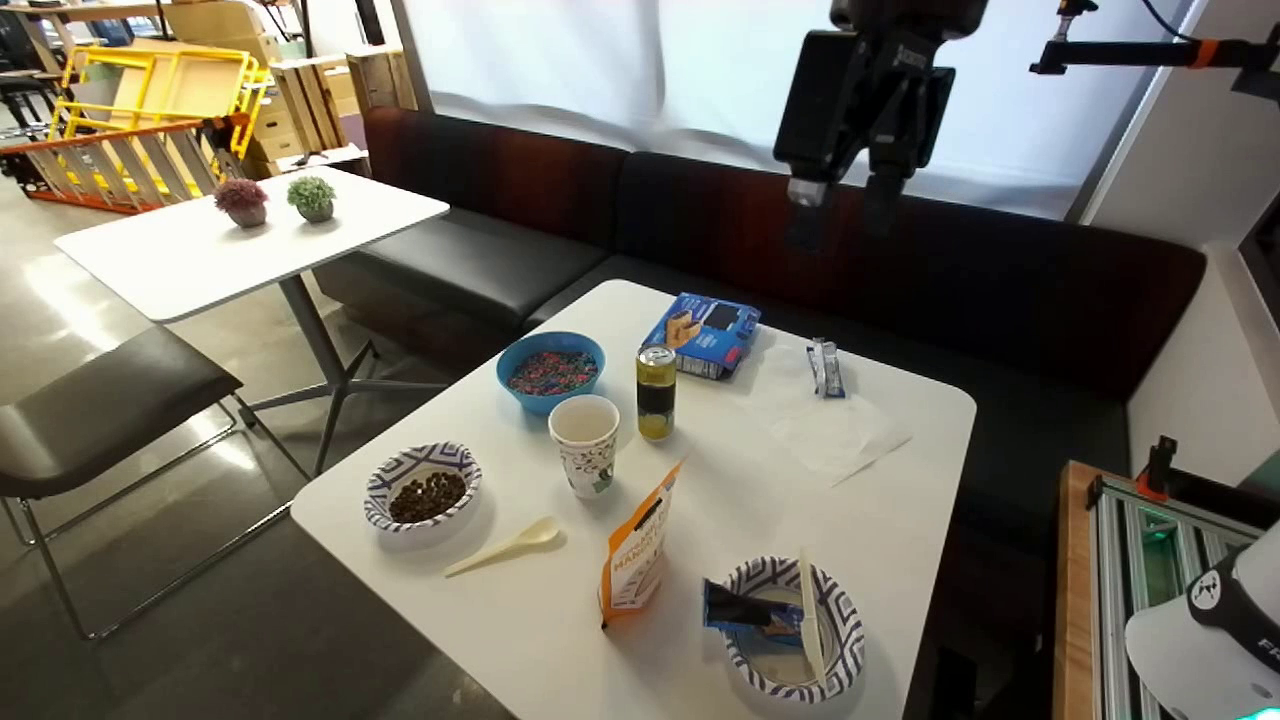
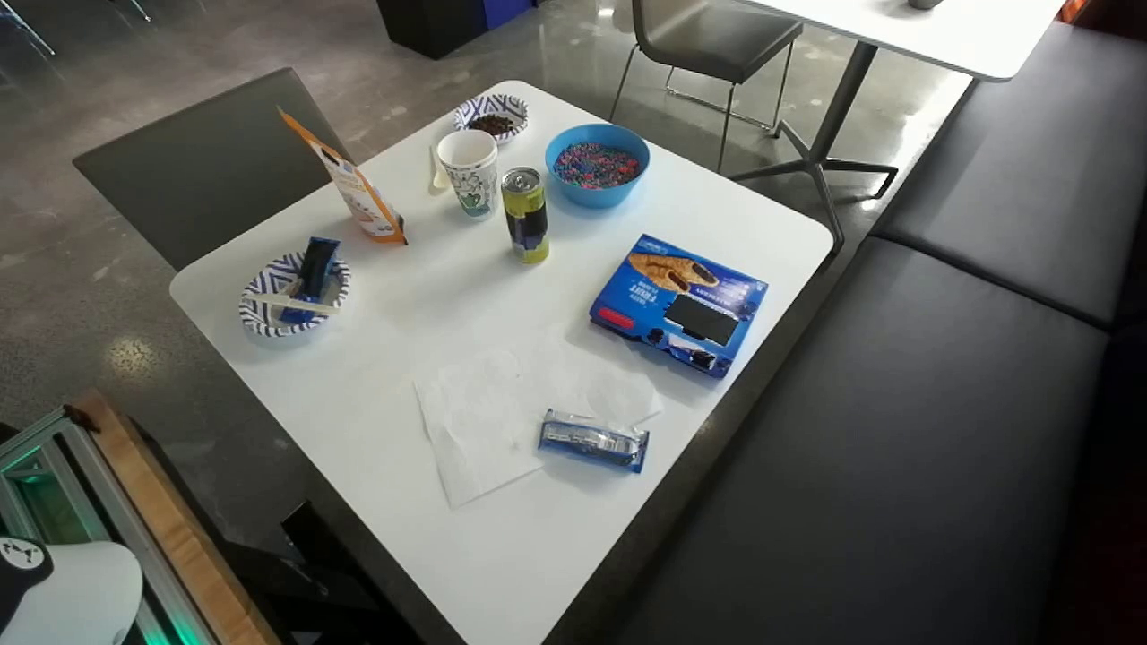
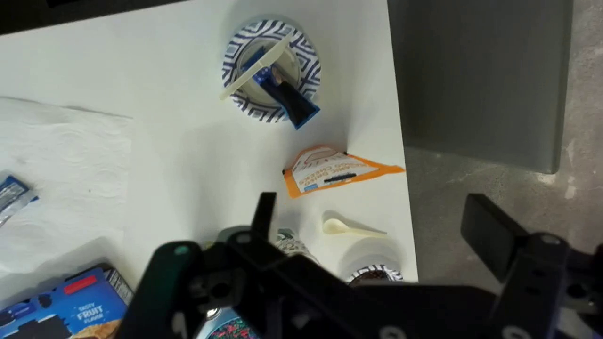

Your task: Pick up the can and put it on the napkin

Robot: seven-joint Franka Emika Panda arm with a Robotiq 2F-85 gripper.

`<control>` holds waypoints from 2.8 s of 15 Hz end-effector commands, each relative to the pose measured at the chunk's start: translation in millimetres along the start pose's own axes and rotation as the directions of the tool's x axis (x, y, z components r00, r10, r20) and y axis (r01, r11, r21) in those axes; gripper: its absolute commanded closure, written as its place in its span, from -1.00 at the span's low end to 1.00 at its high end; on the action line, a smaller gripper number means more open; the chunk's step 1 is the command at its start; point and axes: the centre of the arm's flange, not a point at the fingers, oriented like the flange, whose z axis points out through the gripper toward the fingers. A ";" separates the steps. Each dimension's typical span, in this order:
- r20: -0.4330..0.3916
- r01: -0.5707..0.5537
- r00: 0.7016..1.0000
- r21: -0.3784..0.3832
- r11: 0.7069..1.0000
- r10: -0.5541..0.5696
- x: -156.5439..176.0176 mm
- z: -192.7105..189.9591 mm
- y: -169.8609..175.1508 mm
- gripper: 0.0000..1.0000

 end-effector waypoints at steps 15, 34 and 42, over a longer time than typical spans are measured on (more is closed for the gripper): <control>-0.087 0.052 0.994 -0.086 0.995 -0.060 172.2 153.1 113.1 -1.00; -0.204 -0.062 0.978 -0.130 0.990 0.035 222.9 218.2 146.4 -1.00; -0.200 -0.050 0.980 -0.170 0.984 0.015 242.0 268.1 143.7 -1.00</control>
